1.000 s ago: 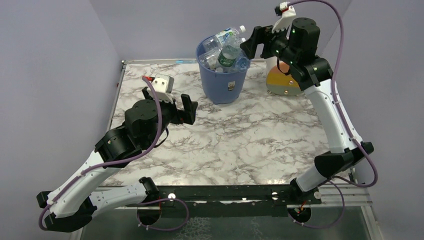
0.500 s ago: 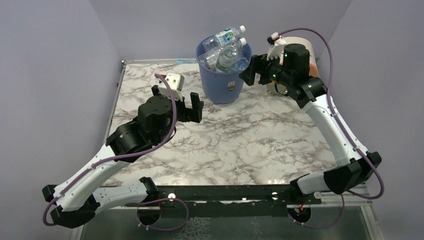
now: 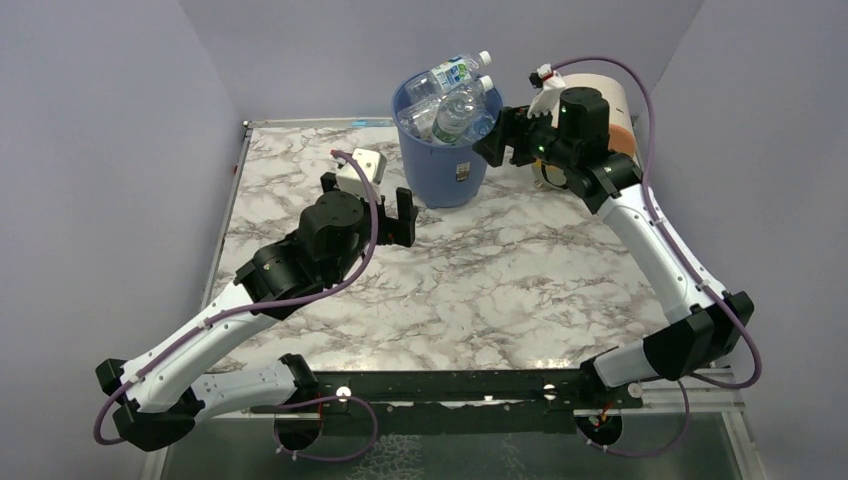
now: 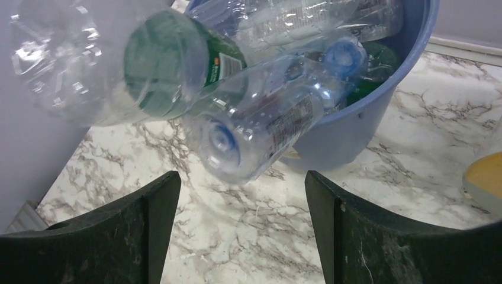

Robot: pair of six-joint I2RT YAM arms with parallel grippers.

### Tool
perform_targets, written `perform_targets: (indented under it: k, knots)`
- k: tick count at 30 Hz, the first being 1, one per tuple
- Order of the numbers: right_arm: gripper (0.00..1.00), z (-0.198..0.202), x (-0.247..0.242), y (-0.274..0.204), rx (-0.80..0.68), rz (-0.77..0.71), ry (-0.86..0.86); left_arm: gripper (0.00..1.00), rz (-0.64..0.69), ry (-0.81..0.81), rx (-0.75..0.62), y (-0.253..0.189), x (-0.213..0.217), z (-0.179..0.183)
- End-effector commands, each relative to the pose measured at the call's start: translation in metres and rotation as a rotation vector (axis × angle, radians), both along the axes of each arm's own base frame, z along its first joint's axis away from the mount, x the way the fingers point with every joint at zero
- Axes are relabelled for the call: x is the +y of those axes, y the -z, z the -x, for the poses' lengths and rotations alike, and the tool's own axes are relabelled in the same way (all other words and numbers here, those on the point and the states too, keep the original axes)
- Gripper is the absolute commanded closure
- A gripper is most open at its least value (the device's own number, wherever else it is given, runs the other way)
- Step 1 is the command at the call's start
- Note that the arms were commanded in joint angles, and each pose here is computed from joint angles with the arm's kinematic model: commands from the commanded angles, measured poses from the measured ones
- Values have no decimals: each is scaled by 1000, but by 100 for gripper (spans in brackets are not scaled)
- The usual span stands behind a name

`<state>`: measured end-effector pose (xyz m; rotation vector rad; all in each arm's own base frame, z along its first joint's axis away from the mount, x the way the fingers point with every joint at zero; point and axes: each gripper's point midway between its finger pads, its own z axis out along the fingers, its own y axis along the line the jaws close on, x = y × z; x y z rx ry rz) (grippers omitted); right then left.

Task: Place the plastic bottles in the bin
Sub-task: Adjust the plastic bottle at the trash bin.

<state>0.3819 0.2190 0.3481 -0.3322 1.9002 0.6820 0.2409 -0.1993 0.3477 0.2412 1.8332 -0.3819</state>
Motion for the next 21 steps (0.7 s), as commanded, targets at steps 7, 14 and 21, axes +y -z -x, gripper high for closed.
perform_targets:
  k: [7, 14, 21]
  knots:
    - [22, -53, 6, 2, -24, -16, 103, 1, 22, 9, -3, 9, -14, -9]
    - [22, -59, 1, -3, -35, -11, 136, 1, 7, 5, -1, 19, -19, -16]
    - [14, -37, -5, -1, -28, -7, 115, 1, 1, -23, -6, 30, -16, -25]
